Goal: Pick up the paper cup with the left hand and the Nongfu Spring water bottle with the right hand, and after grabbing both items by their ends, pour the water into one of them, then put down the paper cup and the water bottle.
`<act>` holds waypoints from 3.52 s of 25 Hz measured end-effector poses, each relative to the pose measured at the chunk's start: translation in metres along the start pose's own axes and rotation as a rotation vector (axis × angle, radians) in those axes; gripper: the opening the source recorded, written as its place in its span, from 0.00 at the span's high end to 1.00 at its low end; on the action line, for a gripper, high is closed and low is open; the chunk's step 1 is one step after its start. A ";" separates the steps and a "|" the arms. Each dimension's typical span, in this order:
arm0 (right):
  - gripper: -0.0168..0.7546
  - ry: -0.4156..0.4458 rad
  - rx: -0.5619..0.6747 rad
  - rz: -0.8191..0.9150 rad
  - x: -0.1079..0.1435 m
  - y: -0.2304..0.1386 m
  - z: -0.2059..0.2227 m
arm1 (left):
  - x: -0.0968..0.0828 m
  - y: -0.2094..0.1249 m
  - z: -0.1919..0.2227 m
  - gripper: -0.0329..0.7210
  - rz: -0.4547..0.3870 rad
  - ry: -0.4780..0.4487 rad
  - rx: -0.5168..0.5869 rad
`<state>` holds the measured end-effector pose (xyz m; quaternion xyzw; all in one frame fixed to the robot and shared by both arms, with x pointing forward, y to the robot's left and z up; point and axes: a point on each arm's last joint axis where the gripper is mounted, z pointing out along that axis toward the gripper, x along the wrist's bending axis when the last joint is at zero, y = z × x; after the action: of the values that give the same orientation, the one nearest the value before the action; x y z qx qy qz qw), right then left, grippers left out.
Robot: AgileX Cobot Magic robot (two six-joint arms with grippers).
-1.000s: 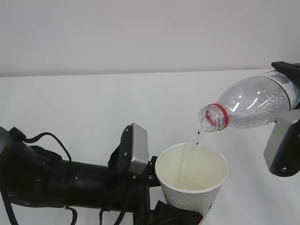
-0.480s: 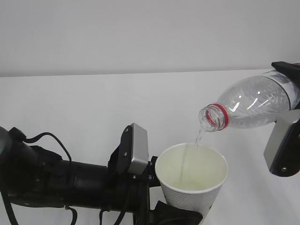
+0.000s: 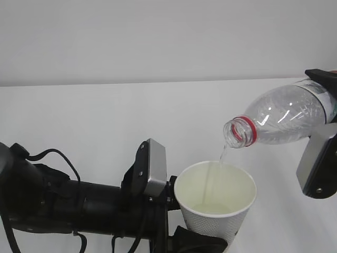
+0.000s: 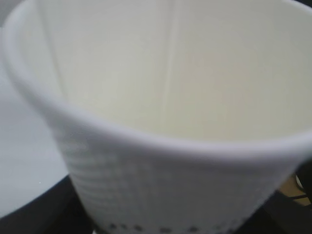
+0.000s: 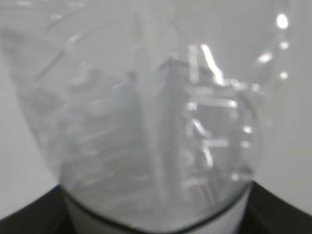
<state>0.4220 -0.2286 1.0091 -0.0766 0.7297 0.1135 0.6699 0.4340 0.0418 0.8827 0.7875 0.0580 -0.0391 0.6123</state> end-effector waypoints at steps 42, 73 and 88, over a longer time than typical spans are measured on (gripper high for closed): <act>0.38 -0.021 0.003 0.000 -0.002 0.000 0.000 | 0.000 0.000 0.000 0.29 0.000 0.000 0.000; 0.38 -0.028 0.004 -0.008 -0.003 0.000 0.000 | 0.000 0.000 0.000 0.29 0.000 0.000 0.000; 0.38 -0.035 0.005 -0.010 -0.003 0.000 0.000 | 0.000 0.000 0.000 0.29 -0.001 0.000 0.001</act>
<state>0.4224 -0.2292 1.0122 -0.0765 0.7178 0.1096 0.6833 0.4340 0.0418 0.8822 0.7878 0.0583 -0.0395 0.6119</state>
